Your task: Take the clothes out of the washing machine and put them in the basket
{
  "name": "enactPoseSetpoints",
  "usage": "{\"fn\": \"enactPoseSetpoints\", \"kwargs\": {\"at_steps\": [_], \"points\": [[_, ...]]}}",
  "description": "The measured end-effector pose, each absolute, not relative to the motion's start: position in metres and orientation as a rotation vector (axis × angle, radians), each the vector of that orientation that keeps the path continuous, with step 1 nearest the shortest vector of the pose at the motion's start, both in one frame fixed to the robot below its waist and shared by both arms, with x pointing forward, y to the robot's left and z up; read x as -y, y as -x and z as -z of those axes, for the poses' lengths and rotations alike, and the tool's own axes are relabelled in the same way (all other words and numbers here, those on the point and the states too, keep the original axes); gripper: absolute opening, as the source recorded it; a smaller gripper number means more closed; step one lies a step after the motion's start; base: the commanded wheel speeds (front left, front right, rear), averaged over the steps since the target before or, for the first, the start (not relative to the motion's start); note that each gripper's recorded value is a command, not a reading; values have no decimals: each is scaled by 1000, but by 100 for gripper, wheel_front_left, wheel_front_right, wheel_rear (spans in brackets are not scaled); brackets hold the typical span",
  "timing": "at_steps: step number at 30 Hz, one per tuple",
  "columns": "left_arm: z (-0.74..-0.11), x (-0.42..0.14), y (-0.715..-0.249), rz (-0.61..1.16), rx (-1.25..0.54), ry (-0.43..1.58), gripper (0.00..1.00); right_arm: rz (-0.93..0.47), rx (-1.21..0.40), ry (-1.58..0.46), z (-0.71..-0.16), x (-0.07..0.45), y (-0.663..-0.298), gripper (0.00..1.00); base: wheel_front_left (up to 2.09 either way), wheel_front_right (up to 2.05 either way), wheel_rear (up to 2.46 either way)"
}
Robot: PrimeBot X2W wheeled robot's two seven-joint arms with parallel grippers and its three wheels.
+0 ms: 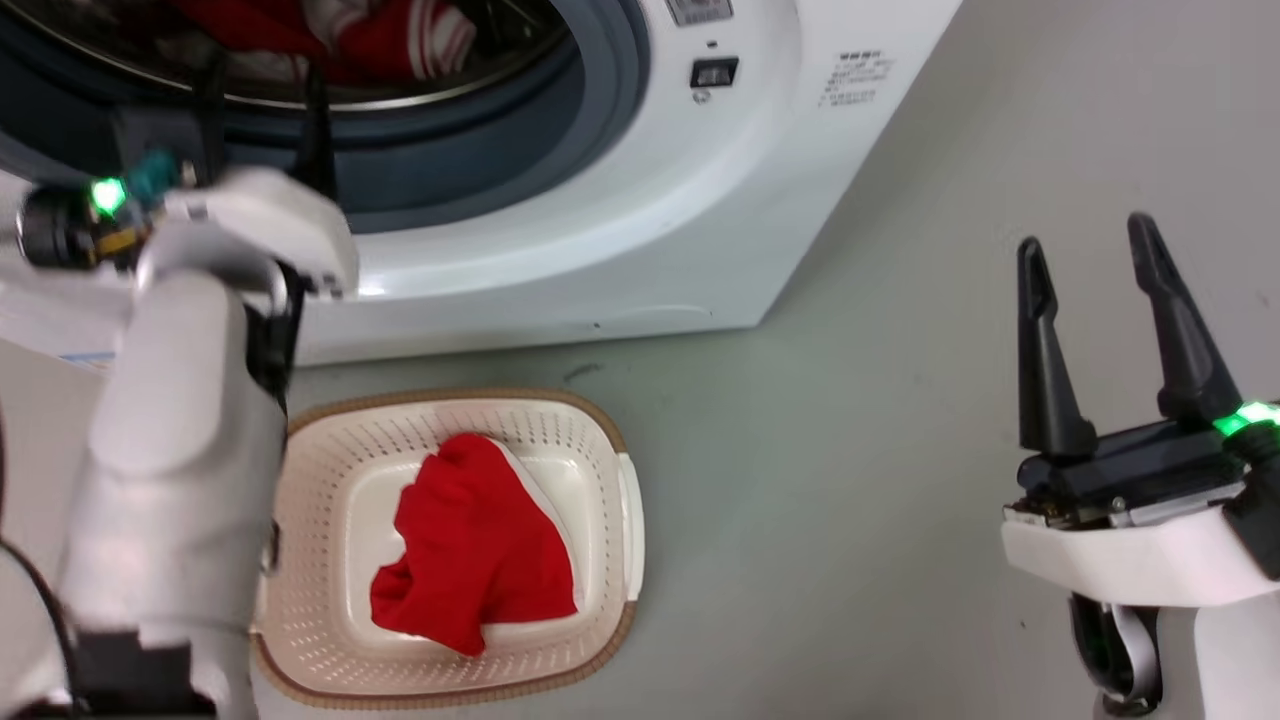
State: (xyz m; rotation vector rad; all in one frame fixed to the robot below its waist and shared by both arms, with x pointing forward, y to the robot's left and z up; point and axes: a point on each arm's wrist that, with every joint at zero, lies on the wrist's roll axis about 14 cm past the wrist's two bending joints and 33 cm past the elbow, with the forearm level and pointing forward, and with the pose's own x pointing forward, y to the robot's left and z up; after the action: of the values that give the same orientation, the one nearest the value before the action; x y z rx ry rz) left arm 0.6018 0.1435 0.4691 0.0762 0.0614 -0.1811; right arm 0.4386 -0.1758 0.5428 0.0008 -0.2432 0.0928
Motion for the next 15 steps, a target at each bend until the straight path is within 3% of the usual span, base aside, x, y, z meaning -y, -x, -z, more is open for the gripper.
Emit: {"fn": "enactPoseSetpoints", "kwargs": {"at_steps": [9,15], "points": [[-435,-123,-680,251,-214,-133,100,-52,175,2,-508,193,-463,100,0,0,0],[-395,-138,-716,221,-366,-174,100,-30,136,-3,-487,202,-475,100,0,0,0]]}}
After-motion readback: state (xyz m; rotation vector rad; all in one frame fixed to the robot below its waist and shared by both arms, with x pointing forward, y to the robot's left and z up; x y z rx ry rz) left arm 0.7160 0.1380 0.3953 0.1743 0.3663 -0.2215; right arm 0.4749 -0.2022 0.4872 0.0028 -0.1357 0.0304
